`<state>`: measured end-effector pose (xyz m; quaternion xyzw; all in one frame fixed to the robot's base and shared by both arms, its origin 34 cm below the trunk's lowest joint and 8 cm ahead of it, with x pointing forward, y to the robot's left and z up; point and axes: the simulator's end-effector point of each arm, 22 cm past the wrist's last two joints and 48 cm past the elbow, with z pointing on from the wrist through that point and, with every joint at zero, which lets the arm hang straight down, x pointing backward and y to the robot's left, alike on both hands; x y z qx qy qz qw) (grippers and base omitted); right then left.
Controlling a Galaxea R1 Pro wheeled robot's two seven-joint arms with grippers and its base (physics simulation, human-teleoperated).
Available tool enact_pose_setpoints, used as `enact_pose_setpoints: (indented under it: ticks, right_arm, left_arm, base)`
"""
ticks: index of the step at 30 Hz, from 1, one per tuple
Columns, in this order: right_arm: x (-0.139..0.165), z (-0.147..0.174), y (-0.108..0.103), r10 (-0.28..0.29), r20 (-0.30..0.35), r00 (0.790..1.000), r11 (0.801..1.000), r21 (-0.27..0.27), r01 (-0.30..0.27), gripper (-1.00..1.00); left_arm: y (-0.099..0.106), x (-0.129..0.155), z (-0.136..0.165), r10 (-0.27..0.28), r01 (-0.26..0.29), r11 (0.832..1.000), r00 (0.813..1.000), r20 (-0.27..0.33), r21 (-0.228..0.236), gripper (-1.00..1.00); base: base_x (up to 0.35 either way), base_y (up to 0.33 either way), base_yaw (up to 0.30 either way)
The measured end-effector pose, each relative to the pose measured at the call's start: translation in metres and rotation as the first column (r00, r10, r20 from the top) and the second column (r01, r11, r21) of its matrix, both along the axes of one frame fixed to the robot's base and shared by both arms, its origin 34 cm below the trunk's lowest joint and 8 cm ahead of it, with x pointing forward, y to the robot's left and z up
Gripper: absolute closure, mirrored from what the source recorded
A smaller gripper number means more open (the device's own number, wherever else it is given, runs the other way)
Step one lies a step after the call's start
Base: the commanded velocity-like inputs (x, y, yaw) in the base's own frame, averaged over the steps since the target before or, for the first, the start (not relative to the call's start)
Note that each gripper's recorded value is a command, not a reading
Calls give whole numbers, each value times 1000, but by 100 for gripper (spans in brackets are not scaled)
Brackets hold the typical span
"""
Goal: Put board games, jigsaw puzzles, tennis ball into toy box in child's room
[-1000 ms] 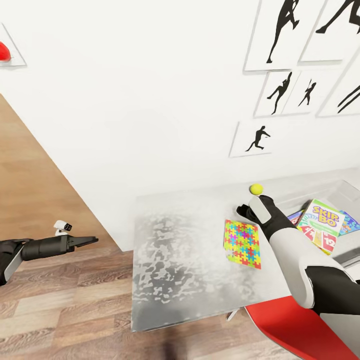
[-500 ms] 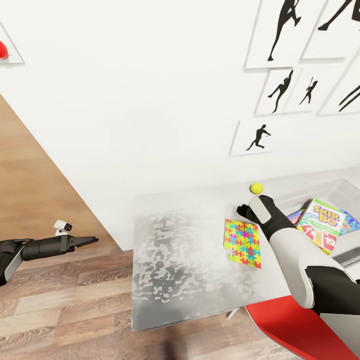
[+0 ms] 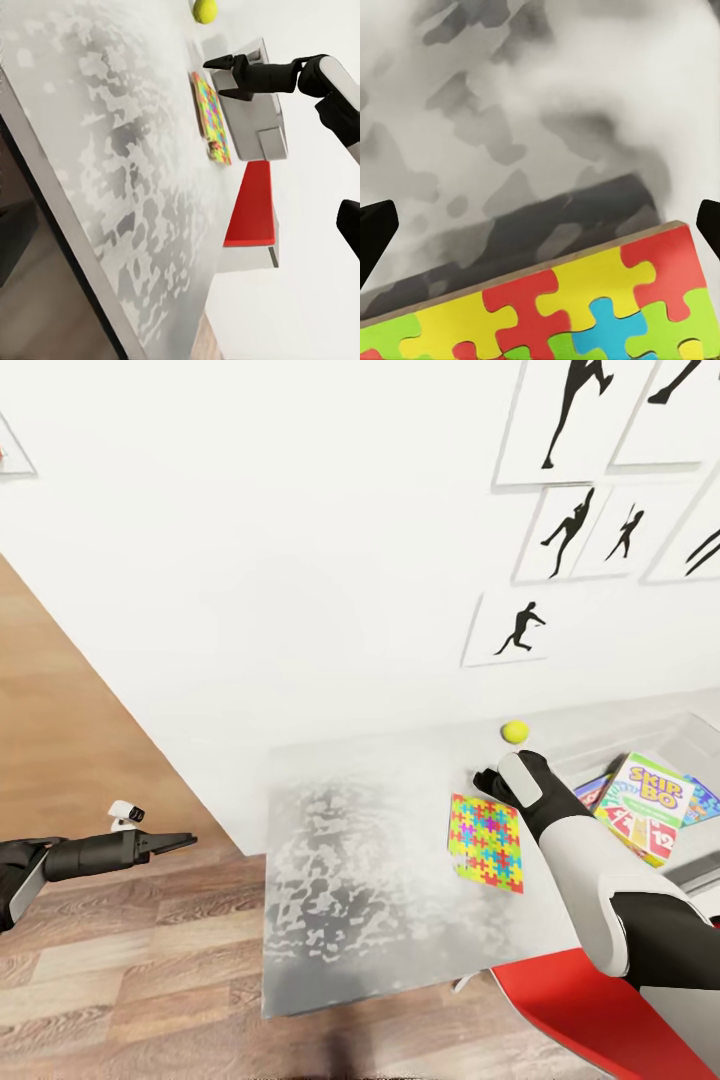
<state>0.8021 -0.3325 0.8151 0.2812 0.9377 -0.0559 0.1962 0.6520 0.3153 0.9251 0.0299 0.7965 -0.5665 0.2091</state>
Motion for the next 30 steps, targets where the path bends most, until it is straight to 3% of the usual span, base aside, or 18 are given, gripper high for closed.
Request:
enact_pose_setpoints:
  ticks: [30]
  right_arm:
    - [-4,-11,-1,0,-17,1000,1000,-1,0,-100]
  left_arm:
    - [0,-1,-8,1,-1,1000,1000,-16,0,-100]
  base:
    - [-40,0,0]
